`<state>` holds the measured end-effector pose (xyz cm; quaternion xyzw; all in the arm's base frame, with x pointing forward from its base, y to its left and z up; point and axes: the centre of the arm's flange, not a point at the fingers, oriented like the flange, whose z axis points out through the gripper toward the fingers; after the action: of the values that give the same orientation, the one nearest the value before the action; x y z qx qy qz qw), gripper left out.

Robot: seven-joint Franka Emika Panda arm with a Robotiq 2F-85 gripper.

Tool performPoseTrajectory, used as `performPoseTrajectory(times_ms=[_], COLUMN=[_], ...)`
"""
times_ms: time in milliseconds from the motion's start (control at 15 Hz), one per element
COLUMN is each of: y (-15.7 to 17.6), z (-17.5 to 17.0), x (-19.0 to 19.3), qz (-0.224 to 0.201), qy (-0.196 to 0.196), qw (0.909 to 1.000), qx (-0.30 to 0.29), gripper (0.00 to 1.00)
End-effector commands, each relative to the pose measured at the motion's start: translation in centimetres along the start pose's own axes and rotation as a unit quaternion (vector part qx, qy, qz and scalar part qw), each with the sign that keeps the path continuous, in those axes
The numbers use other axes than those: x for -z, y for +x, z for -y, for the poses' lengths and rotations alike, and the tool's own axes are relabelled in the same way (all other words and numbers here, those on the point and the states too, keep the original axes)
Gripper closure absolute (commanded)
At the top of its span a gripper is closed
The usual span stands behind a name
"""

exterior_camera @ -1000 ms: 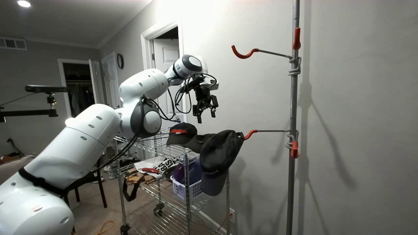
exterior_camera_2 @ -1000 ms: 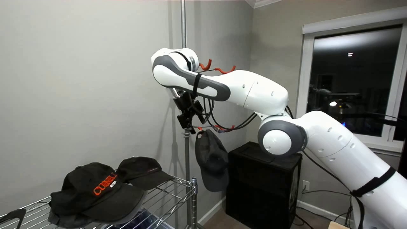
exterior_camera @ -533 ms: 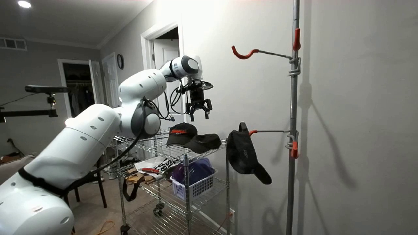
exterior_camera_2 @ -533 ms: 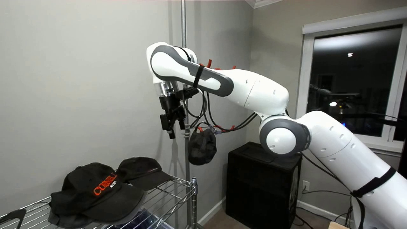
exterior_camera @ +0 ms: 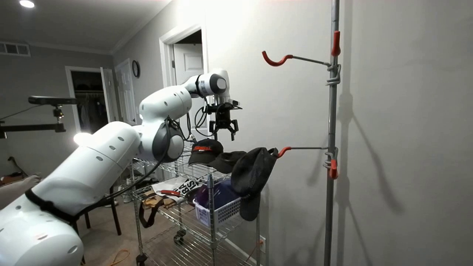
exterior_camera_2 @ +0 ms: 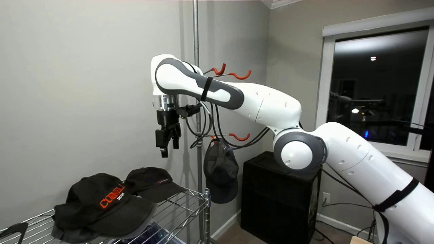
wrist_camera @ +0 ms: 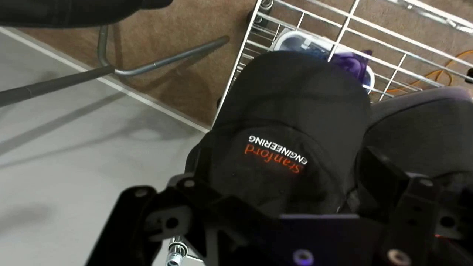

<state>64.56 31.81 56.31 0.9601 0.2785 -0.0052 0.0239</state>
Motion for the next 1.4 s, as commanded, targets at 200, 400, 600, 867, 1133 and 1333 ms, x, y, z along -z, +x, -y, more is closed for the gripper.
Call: performPoseTrajectory(times_ms=[200, 400, 600, 867, 1133, 1333], y=[2.6, 3.0, 4.0, 4.6, 4.3, 4.5], z=[-2.4, -3.2, -3.3, -4.1, -4.7, -4.7], x=[-5.4, -7.7, -9.4, -11.2, -12.2, -12.3], qz=[-0.043, -0.042, -0.058, -0.073, -0.074, -0.084], qy=[0.013, 0.022, 0.035, 0.039, 0.032, 0.048], qw=[0.9987, 0.9981, 0.9965, 0.9936, 0.9915, 0.9897], qx=[-0.023, -0.038, -0.049, -0.076, -0.102, -0.106], gripper=[0.00, 0.00, 0.00, 0.00, 0.00, 0.33])
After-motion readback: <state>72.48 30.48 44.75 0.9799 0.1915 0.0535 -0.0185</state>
